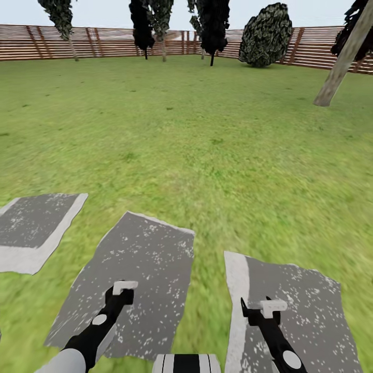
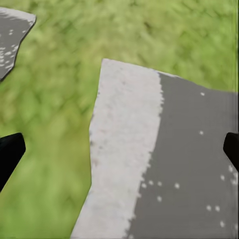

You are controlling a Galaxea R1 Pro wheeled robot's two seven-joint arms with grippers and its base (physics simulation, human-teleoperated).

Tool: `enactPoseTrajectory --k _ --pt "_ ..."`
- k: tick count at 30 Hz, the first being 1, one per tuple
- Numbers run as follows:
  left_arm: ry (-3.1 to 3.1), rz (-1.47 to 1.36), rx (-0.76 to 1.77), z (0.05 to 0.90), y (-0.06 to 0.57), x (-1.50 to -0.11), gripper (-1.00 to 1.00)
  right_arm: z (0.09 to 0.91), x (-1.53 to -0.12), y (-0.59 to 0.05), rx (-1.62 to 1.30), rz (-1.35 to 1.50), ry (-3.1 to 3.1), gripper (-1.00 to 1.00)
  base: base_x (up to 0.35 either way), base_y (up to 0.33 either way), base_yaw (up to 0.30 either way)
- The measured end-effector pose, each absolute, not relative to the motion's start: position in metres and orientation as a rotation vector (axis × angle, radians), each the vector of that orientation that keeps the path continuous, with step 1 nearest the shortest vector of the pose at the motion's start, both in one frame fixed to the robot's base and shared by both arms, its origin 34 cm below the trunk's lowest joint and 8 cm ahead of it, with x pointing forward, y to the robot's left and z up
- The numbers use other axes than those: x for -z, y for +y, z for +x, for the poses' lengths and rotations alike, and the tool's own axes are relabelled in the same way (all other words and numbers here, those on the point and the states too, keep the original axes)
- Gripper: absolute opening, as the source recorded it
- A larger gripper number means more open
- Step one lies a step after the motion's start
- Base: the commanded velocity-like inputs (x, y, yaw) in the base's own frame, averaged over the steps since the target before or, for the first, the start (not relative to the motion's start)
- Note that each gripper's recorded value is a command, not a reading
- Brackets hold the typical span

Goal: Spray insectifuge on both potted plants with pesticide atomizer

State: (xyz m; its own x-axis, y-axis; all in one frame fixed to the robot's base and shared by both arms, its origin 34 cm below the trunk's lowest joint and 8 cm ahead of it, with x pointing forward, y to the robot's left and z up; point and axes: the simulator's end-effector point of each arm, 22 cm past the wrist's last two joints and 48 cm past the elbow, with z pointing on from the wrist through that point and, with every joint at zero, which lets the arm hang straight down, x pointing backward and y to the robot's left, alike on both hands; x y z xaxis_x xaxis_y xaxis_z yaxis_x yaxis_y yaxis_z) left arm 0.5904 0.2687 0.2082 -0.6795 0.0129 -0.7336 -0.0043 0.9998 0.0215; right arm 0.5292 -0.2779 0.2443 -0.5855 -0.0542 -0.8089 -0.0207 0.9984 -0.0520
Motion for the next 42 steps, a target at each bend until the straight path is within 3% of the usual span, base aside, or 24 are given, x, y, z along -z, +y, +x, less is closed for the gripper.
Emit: enactPoseTrajectory --k 15,28,42 --pt "2.390 -0.011 -0.070 0.524 0.295 -0.204 -1.00 0.548 -0.281 -0.280 0.050 -0.052 2.123 1.00 0.000 0.000 -0.209" --pt "2.391 -0.016 -0.071 0.529 0.294 -0.235 -1.00 0.559 -0.317 -0.279 0.049 -0.051 2.109 1.00 0.000 0.000 -0.206" --pt "2.388 -0.016 -0.073 0.537 0.295 -0.268 -1.00 0.568 -0.350 -0.279 0.049 -0.050 2.106 1.00 0.000 0.000 -0.036"
